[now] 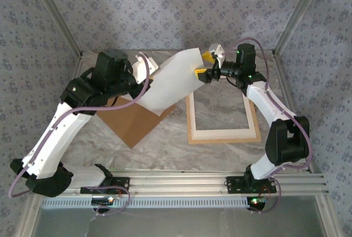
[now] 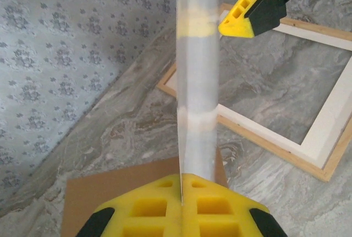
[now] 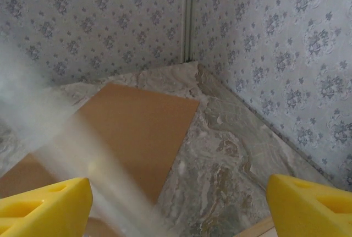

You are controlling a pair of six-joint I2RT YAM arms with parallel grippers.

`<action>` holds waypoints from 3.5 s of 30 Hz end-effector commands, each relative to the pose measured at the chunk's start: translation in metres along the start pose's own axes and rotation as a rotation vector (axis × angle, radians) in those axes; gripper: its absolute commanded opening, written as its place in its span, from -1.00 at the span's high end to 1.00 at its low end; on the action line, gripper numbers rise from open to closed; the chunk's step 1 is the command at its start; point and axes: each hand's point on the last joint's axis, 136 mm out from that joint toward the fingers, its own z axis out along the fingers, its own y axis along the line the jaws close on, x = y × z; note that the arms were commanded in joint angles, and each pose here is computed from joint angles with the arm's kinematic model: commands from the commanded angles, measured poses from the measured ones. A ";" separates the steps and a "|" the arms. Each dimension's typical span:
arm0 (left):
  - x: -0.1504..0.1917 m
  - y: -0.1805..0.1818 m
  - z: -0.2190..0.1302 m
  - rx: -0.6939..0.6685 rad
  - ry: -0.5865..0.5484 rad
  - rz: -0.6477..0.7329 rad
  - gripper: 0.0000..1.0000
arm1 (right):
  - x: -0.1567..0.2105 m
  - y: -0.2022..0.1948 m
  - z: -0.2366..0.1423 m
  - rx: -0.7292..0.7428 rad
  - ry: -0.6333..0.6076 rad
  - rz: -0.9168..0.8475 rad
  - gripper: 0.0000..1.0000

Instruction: Put the photo into the frame

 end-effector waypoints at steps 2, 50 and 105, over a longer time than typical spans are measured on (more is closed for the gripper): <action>-0.010 -0.001 -0.011 0.051 -0.044 0.003 1.00 | -0.015 0.014 -0.005 -0.100 -0.007 -0.059 -0.68; 0.071 0.093 0.019 -0.480 -0.049 -0.525 -0.83 | 0.203 -0.036 -0.105 0.432 0.799 1.019 1.00; 0.117 0.045 0.079 -0.320 0.015 -0.623 -0.83 | 0.250 -0.111 -0.129 0.579 1.007 0.930 1.00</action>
